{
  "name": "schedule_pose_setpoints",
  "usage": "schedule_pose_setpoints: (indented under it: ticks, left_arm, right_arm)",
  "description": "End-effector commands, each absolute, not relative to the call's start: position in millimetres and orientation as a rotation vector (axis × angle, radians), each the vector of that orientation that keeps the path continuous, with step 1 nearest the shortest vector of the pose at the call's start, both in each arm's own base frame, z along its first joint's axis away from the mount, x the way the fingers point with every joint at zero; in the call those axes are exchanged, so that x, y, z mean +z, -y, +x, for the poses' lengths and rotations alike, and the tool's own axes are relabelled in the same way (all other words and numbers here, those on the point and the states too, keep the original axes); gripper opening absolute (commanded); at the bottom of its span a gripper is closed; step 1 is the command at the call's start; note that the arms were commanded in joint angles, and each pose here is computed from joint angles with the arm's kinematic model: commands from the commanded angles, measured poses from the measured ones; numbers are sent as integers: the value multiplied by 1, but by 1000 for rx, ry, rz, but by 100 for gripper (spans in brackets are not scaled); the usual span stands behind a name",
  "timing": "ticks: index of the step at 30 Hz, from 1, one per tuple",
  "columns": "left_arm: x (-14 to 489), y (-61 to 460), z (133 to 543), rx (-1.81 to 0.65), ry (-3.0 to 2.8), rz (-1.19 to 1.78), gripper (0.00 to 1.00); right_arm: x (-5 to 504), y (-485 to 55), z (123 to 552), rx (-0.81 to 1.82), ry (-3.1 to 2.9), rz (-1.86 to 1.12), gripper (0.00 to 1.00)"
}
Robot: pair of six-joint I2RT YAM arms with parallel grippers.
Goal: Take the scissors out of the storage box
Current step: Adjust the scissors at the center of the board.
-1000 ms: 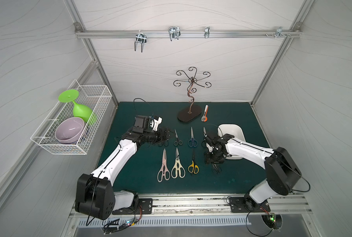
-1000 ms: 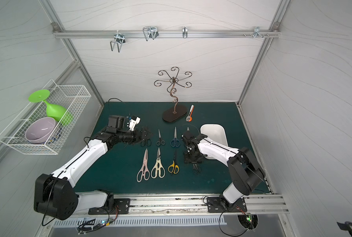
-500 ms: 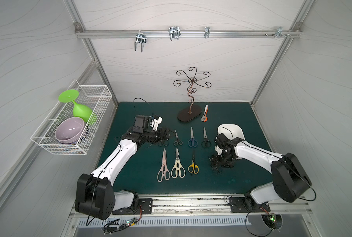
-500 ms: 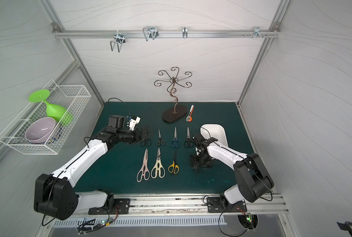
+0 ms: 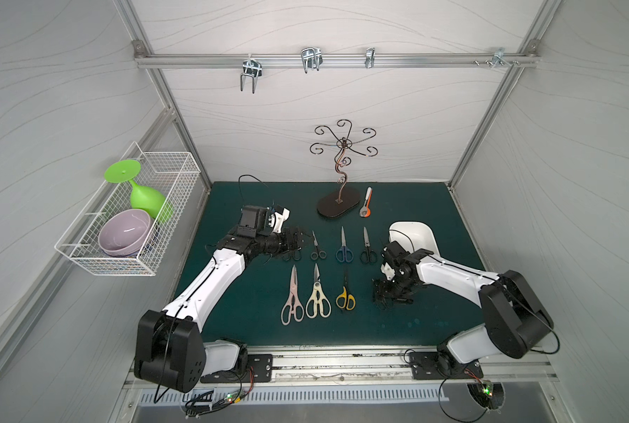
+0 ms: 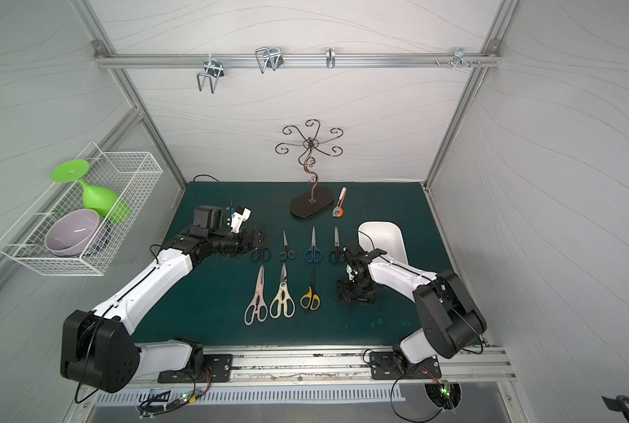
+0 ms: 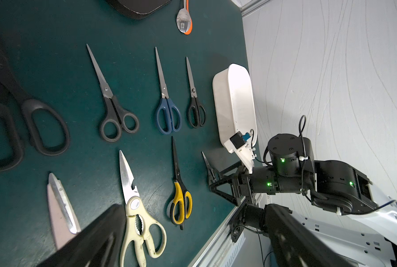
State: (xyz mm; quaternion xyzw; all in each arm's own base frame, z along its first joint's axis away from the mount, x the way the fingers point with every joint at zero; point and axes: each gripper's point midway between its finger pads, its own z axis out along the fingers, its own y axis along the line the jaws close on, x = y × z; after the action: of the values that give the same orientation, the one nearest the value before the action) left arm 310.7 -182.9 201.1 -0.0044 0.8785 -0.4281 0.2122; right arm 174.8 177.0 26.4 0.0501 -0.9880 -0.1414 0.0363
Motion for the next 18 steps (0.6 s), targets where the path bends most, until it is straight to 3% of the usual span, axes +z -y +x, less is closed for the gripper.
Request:
schedule_pose_setpoints:
  ticks: [1,10,18]
  left_arm:
    - [209,180,311,-1178,-2405,5,100]
    - [197,160,325,-1002,-2399,-7,100]
    - [176,87,370,-437,-2264,-31,99]
  right_arm:
    - [31,-200,167,-544,2990,155,81]
    - [59,-177,200,-305,3196,269,82]
    - [147,-137,317,-116,3812,433,85]
